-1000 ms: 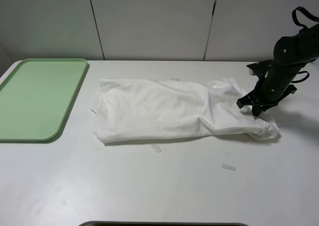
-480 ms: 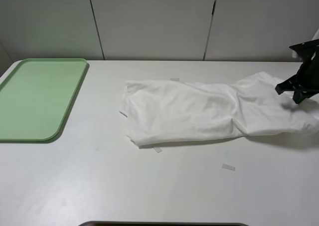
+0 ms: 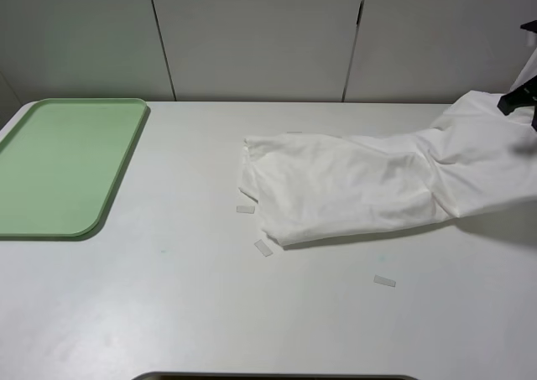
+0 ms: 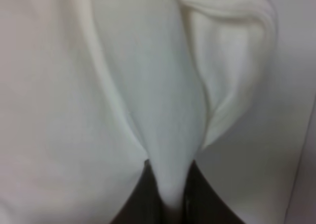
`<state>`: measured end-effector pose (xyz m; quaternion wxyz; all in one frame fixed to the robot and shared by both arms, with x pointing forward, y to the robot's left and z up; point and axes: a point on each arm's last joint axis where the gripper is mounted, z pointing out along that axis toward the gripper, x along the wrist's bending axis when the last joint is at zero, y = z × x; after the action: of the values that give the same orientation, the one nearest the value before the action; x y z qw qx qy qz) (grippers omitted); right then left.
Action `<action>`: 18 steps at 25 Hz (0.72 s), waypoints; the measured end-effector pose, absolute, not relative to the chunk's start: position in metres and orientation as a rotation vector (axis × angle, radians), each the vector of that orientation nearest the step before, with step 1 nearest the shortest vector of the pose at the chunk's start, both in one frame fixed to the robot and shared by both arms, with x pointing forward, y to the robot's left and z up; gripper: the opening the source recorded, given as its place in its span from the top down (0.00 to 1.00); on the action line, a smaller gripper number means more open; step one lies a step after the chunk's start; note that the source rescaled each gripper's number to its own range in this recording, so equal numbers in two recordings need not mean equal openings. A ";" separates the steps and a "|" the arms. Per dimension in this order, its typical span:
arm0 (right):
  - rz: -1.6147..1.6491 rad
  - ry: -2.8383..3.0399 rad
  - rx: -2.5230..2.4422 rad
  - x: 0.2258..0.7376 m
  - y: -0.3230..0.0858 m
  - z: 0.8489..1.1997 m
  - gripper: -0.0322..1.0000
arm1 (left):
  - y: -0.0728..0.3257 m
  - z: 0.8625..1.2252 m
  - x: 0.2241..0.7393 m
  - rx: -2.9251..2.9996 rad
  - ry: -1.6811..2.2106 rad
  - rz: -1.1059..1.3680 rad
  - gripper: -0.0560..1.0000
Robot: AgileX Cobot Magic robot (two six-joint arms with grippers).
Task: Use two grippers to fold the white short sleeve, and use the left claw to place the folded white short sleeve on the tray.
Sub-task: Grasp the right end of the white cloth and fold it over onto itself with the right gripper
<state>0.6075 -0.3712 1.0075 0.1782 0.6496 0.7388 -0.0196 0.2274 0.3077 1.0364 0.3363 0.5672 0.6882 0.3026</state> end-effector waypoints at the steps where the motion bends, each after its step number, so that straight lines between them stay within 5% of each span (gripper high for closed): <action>1: -0.056 2.090 1.837 0.607 -0.371 1.008 0.97 | 0.308 1.036 0.227 1.479 1.794 0.789 0.08; 18: -0.176 2.303 1.561 0.621 -0.254 0.969 0.97 | 0.308 1.036 0.227 1.479 1.794 0.789 0.08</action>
<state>0.6210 -0.2538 0.9692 0.1759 0.5511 0.8133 -0.0621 0.2274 0.3077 1.0364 0.3363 0.5672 0.6882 0.3026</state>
